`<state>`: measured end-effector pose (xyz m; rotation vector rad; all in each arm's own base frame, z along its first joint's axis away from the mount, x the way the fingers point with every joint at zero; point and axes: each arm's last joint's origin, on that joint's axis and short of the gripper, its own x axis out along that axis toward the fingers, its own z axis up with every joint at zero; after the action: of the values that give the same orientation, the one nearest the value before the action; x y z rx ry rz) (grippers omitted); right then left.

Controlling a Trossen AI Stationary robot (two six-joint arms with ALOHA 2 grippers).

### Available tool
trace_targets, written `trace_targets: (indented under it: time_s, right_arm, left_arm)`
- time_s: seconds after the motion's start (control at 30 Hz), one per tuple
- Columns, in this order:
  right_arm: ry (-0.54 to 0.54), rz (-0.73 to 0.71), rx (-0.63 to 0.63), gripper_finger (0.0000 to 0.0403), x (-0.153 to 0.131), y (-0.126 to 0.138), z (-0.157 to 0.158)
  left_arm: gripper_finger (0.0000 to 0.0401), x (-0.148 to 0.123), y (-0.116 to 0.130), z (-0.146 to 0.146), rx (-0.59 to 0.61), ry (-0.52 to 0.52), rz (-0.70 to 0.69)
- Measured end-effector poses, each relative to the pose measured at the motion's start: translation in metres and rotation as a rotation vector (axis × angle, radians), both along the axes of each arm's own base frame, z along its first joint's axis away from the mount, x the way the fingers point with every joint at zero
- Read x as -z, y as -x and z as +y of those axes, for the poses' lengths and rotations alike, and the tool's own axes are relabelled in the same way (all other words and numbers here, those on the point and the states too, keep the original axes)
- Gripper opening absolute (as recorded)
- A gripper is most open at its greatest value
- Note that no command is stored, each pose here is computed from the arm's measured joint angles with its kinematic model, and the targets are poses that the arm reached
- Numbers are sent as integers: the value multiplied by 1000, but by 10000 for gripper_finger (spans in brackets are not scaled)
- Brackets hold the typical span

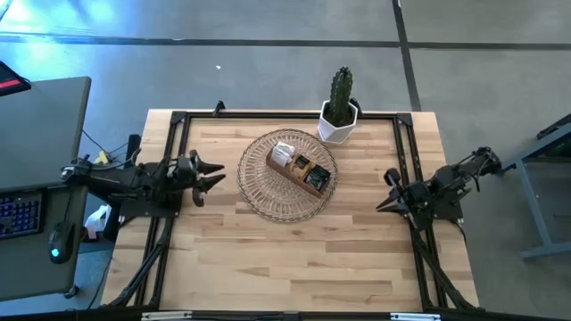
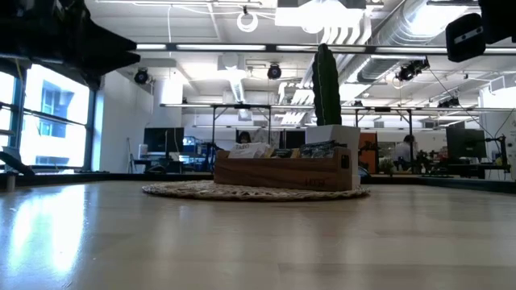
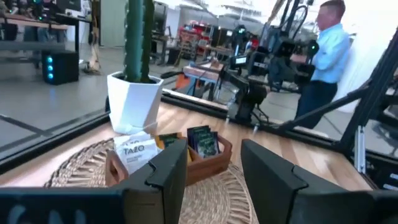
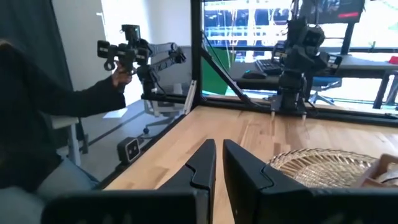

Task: Pick & Place Tea
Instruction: Return to Home Position

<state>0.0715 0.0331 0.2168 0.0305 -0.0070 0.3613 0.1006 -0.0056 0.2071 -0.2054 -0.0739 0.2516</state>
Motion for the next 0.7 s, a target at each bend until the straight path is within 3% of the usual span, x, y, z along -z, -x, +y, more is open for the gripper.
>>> trace_targets:
  time_s: [0.2, 0.4, 0.7]
  right_arm:
    - [16, -33, 3, 29, 2, -2, 1]
    - [32, -69, 27, 26, 22, -10, 4]
    - [22, -72, 104, 32, 44, -17, 5]
  left_arm:
    - [149, 11, 4, 0, 22, -33, -91]
    - [149, 11, 5, -1, 47, -92, -85]
    - [149, 22, 2, -2, 92, -70, -98]
